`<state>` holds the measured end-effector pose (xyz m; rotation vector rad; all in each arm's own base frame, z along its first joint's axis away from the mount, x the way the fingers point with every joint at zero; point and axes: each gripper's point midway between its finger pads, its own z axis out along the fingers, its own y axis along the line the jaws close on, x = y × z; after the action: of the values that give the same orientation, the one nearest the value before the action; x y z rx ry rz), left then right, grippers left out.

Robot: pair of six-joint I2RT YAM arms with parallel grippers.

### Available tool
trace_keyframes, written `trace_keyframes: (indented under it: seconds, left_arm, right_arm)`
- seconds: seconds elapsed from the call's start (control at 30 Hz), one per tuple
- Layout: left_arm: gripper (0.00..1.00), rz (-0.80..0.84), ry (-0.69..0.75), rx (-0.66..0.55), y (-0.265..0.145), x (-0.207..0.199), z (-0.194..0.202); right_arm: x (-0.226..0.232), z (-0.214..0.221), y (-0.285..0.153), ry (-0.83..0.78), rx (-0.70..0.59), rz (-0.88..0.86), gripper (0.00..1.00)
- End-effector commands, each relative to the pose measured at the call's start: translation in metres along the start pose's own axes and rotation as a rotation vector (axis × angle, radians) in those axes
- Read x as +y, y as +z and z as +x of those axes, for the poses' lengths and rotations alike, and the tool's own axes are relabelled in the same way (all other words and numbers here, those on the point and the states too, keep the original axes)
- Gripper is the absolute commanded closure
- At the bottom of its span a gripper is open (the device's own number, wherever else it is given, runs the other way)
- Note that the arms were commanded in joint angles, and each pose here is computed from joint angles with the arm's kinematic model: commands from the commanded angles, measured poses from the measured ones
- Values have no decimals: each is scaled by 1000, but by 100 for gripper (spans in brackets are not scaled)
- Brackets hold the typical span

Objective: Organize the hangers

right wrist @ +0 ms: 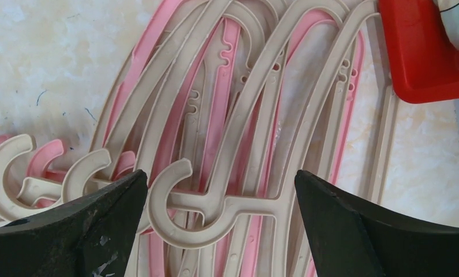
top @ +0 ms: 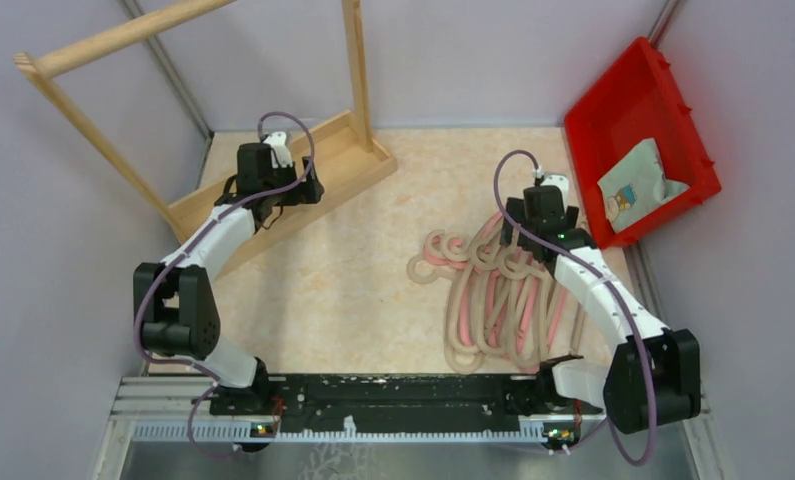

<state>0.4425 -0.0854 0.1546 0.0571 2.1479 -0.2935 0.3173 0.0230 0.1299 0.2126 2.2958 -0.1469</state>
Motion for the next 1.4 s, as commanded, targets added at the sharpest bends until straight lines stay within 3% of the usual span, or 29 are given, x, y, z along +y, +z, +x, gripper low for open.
trace_keyframes:
  seconds: [0.0,0.1,0.23,0.33,0.37,0.67,1.17,1.27,1.37]
  left_arm:
    - [0,6,18,-31,2,-3,-13]
    - [0,4,24,-30,2,-2,-12]
    - [0,0,26,-25,2,-1,-8]
    - [0,-6,25,-19,1,0,-4]
    - [0,-9,27,-17,0,1,-3]
    - [0,-45,28,-14,-7,8,6]
    - [0,-91,24,-21,-15,16,5]
    - [0,-94,19,-19,-16,16,5]
    - [0,-103,22,-18,-18,18,5]
  right_arm:
    - [5,-7,-2,45,1,0,1]
    - [4,18,1,45,78,-1,3]
    - [-7,43,6,107,175,73,31]
    - [-21,53,12,182,215,116,67]
    - [-26,55,15,203,226,122,71]
    - [-47,57,32,242,275,193,60]
    - [-71,69,59,266,351,267,53]
    - [-68,74,62,270,362,252,56]
    - [-65,73,64,277,360,235,73]
